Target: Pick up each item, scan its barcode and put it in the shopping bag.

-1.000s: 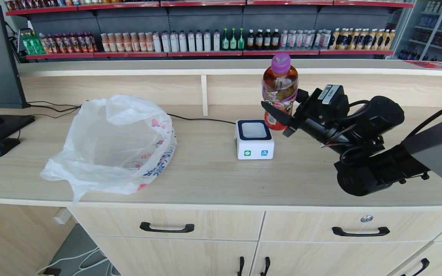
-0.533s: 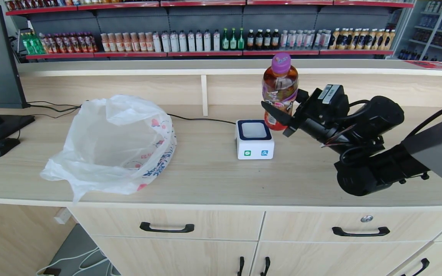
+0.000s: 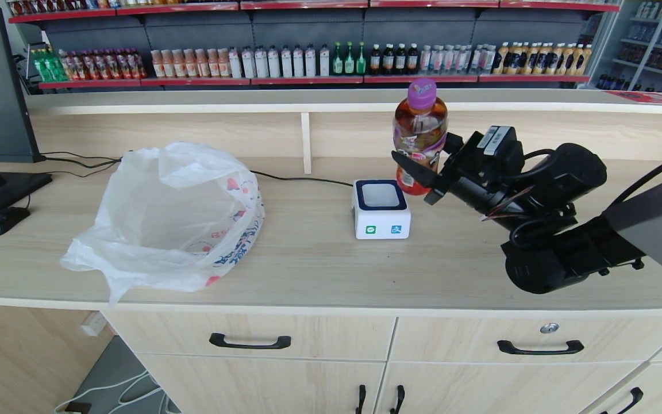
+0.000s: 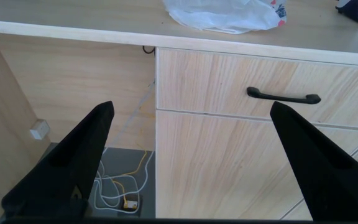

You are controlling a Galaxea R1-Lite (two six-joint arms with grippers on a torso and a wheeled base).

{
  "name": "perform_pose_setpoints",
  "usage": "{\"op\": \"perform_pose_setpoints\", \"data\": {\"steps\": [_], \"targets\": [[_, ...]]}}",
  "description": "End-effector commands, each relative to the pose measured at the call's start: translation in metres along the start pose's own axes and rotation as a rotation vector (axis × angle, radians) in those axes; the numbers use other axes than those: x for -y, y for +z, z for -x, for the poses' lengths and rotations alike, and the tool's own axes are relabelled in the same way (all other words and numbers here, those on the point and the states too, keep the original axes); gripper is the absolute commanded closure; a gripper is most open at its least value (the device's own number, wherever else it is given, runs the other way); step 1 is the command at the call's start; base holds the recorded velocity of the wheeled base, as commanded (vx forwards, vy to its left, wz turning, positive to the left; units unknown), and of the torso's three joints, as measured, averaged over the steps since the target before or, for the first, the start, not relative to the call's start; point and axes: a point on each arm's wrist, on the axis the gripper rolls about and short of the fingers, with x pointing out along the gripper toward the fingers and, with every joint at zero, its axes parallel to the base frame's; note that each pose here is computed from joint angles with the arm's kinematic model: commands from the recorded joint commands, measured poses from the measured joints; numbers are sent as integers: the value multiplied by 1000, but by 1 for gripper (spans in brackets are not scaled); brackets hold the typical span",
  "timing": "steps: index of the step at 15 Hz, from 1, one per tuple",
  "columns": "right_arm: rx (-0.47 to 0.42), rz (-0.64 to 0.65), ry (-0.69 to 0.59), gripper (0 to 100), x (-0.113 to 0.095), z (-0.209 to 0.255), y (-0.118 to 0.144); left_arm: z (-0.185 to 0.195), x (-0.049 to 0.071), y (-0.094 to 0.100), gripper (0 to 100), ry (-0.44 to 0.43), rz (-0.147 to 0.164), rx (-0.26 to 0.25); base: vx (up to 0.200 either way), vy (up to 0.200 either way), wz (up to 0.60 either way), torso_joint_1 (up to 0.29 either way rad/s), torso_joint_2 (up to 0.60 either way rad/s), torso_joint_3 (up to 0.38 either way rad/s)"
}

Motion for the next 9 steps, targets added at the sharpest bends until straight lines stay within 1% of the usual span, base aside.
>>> {"op": "perform_pose_setpoints", "data": {"steps": [1,9], "targets": [[6,5,-2,100,1,0,3,0,0,0,0,0,0,-2,0,0,0,0,0,0],[4,6,-3,100,1,0,3,0,0,0,0,0,0,-1,0,0,0,0,0,0]]}}
